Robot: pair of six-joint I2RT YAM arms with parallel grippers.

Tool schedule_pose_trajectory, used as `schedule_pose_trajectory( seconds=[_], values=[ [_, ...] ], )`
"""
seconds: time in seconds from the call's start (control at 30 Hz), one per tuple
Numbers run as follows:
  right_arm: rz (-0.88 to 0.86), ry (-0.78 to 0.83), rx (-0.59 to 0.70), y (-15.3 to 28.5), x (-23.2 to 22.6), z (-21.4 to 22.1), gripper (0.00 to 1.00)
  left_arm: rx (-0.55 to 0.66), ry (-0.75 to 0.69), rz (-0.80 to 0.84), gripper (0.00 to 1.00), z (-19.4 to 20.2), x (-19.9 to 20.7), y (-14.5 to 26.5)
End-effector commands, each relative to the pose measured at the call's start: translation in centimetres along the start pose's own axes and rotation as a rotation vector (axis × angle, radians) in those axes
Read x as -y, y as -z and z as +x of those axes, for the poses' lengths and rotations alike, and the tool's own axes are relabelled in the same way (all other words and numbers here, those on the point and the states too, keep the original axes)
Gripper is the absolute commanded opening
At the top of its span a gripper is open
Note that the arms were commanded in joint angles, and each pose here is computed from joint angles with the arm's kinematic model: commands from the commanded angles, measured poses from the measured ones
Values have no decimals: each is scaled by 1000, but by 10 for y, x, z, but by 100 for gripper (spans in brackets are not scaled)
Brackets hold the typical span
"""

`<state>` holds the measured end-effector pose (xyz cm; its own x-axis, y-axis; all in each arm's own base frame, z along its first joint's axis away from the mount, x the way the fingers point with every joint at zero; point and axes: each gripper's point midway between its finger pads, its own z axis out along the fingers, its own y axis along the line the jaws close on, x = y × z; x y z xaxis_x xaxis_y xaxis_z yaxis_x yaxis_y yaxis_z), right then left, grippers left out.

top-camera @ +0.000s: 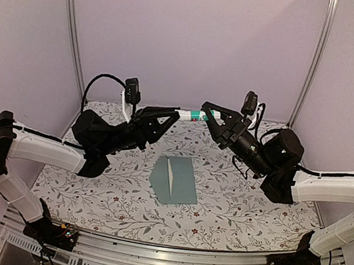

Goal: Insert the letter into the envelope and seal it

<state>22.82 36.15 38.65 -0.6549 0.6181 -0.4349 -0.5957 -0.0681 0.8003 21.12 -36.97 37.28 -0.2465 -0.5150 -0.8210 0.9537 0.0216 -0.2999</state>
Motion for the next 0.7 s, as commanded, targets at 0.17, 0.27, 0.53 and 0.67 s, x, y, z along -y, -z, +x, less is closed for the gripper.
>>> schedule_pose_trajectory(
  seconds=[0.17,0.27,0.53,0.67],
  values=[
    [-88,-33,20,-1,-22,-7,0,21,-82,-3,1,0,2,-5],
    [-95,-47,7,2,-24,-5,0,22,-109,-2,0,-1,2,-5],
    [-116,-70,-33,10,-35,-2,0,-33,-314,72,0,7,20,-20],
    [-128,-74,-55,13,-43,-1,0,-66,-490,94,0,18,30,-28]
  ],
)
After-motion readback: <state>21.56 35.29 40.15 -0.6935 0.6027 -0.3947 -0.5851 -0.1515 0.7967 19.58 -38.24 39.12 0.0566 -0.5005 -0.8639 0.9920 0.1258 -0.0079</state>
